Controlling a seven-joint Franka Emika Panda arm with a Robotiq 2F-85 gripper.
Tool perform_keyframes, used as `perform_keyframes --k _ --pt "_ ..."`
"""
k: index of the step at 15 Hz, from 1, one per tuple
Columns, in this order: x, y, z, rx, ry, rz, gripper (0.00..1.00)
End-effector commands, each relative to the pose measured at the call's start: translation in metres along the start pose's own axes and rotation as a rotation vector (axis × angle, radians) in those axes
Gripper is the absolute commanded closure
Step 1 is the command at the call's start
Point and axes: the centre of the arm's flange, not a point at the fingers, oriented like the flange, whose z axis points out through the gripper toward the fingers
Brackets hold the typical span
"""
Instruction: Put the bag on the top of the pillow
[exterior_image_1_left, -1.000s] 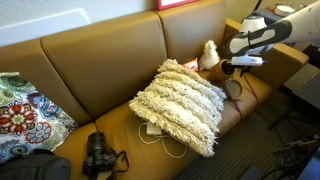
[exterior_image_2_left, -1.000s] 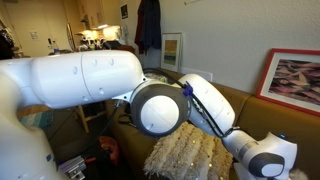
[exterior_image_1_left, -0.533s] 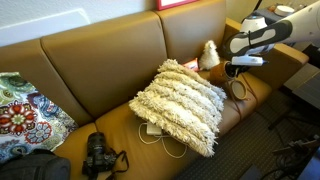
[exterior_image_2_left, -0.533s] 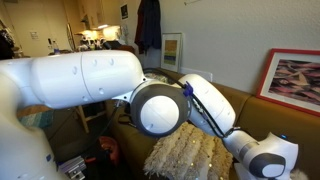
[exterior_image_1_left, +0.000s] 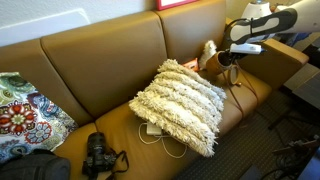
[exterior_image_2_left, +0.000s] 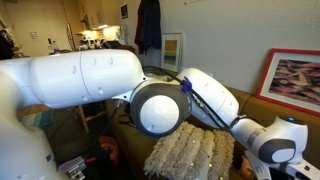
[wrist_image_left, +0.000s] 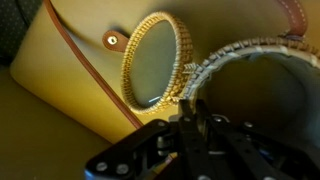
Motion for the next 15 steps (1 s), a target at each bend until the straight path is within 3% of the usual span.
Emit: perform_keyframes --k 1,6,15 --pt "0.008 -0.016 -0.070 0.084 0.097 -0.054 0.98" --pt "-0.005 -0.060 -0.126 0.127 0.119 -0.249 0.98" --pt "-0.077 -0.135 -0.155 0.079 0.108 -0.573 0.98"
